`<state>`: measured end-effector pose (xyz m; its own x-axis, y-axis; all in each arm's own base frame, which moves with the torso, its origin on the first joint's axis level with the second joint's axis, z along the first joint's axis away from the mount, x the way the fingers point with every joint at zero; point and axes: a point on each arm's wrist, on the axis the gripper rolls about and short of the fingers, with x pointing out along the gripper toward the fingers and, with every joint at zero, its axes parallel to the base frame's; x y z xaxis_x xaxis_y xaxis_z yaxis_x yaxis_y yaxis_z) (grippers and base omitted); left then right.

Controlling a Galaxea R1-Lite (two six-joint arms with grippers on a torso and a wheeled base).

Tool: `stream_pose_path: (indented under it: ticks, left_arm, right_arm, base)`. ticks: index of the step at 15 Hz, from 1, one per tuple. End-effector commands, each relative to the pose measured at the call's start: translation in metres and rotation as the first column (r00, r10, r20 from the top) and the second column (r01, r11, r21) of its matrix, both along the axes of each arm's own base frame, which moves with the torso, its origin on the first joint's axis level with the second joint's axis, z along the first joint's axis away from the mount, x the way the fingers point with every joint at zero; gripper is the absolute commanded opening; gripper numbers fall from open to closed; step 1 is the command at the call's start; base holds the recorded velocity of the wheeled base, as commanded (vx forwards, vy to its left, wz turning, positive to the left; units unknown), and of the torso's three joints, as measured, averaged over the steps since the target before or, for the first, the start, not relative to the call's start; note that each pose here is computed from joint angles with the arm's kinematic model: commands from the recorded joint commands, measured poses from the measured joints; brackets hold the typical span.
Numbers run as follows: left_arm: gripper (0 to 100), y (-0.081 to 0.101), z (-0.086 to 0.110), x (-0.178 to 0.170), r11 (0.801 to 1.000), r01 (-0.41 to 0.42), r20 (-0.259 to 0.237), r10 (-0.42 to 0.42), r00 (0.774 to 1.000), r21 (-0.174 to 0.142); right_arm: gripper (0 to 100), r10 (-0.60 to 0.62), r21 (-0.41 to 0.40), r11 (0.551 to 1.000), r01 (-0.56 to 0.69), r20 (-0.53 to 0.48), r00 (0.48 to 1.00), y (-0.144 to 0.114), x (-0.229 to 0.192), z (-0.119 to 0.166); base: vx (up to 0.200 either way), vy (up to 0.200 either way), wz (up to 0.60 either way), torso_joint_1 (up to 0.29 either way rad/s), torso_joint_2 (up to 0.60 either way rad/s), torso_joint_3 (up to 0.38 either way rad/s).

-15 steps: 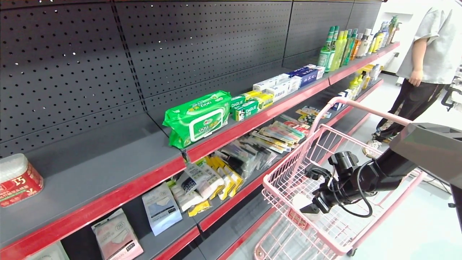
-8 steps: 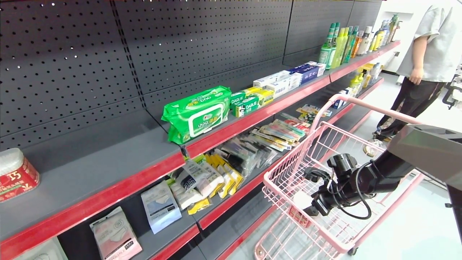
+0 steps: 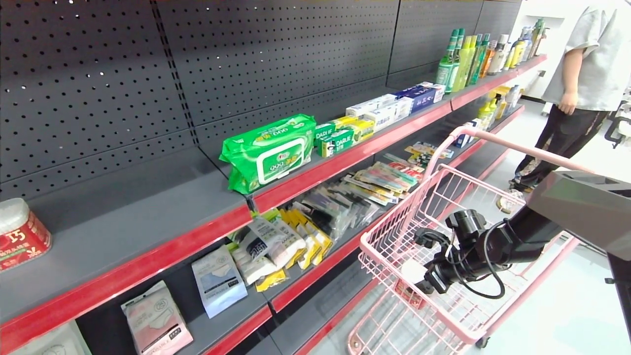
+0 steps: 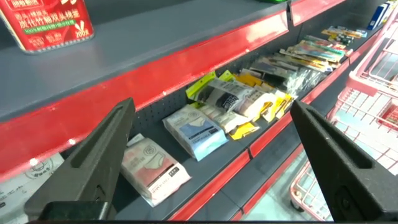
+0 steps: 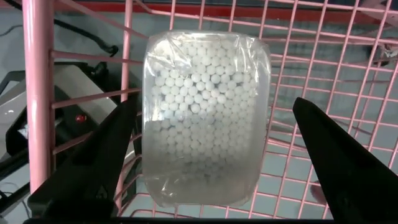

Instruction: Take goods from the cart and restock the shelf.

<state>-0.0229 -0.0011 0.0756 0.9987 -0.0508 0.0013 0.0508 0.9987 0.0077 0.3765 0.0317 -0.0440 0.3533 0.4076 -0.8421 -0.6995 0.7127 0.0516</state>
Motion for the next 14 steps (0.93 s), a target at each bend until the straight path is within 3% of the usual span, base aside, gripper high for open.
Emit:
stream_pose_path:
  ticks: [1,14]
  left_arm:
    - [100,0.0,0.0,0.0,1.0,0.0,-0.001,0.0,1.0,0.0]
    - [100,0.0,0.0,0.0,1.0,0.0,-0.001,0.0,1.0,0.0]
  right_arm:
    - [100,0.003,0.0,1.0,-0.003,-0.002,1.0,0.001,0.0,-0.001]
    - [100,0.027,0.0,1.0,-0.027,-0.002,1.0,0.011,0.006,-0.01]
  base:
    - [0.0,0.0,0.0,-0.139,0.33,0.198]
    - [0.0,0.0,0.0,-0.01,0.03,0.017]
